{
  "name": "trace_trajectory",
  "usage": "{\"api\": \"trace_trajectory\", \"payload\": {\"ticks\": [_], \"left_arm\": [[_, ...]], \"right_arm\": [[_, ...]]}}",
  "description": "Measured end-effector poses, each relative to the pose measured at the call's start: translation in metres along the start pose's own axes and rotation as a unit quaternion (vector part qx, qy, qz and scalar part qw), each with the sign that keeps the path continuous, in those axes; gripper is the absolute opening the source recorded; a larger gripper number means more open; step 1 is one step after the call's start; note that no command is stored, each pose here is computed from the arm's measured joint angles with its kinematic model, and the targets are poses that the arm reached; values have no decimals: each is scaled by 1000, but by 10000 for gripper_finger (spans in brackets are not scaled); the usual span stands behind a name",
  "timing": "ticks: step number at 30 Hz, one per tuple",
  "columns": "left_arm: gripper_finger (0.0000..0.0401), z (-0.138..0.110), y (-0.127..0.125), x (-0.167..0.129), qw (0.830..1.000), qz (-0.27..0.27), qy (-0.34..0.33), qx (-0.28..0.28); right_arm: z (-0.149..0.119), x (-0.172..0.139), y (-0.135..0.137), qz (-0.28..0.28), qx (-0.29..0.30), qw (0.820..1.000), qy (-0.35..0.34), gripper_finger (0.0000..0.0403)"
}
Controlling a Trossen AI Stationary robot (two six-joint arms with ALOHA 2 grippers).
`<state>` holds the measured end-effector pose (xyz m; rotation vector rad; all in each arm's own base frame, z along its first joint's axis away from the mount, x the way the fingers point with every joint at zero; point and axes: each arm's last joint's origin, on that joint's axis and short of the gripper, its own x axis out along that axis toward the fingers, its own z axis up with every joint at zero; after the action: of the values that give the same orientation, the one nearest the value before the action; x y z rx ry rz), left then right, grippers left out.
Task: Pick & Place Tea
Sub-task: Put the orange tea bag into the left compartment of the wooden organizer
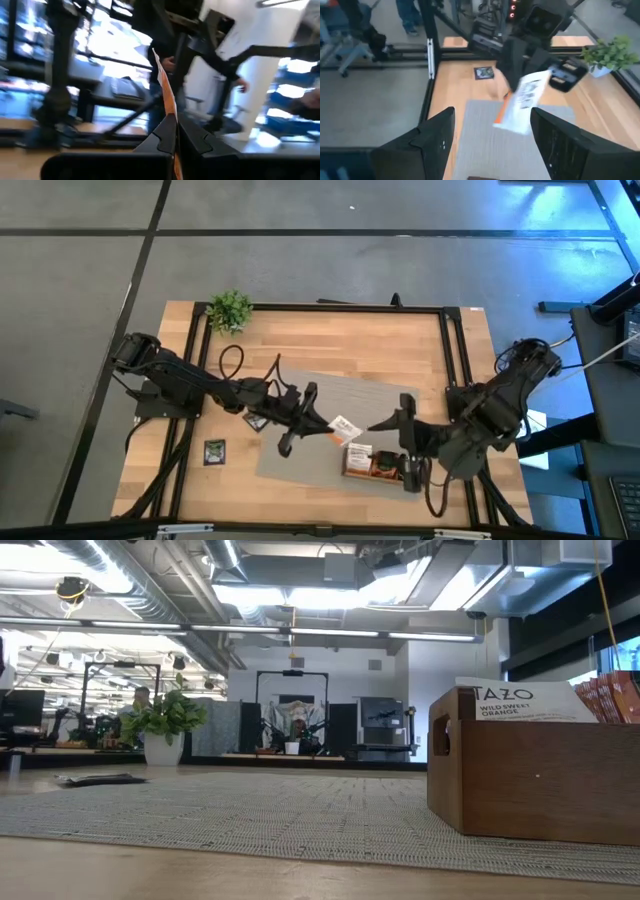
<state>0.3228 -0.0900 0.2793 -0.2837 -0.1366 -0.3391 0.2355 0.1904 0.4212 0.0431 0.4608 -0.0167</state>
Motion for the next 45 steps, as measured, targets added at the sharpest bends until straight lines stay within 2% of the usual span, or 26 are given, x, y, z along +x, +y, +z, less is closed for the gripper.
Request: {"api": "trace_trajectory", "payload": {"ticks": [4, 7, 10, 15, 19, 24, 30, 34, 36, 39, 42, 45], "left_arm": [[3, 0, 0, 0, 998, 35, -6, 54], [3, -1, -2, 0, 994, 36, -5, 98], [3, -1, -4, 0, 993, 32, -4, 113], [3, -1, -5, 0, 989, 33, -6, 143], [3, 2, -4, 0, 989, 33, -21, 145], [3, 3, -4, 0, 986, 33, -23, 160], [5, 3, -3, 0, 986, 49, -25, 156], [10, 3, -3, 0, 986, 49, -25, 156], [16, 3, -4, 0, 987, 48, -25, 150], [36, 3, -4, 0, 992, 46, -25, 111], [73, 3, -3, -2, 996, 41, -5, 76], [109, 5, -2, -8, 996, 61, 36, 54]], "right_arm": [[-1, 11, -1, -30, -10, 999, 2, 261], [1, 23, -10, -52, -10, 999, 6, 261], [4, 32, -21, -67, 13, 998, 10, 261], [9, 44, -38, -14, 78, 996, 48, 255], [9, 53, -45, 16, 92, 993, 72, 224], [10, 55, -50, 13, 95, 993, 73, 154], [11, 54, -51, 13, 94, 993, 72, 58], [11, 54, -51, 13, 94, 993, 72, 11], [11, 54, -51, 13, 95, 993, 73, 8], [11, 54, -51, 13, 102, 992, 73, 10], [9, 54, -51, 8, 106, 991, 83, 5], [0, 50, -50, -5, 115, 986, 119, 6]]}}
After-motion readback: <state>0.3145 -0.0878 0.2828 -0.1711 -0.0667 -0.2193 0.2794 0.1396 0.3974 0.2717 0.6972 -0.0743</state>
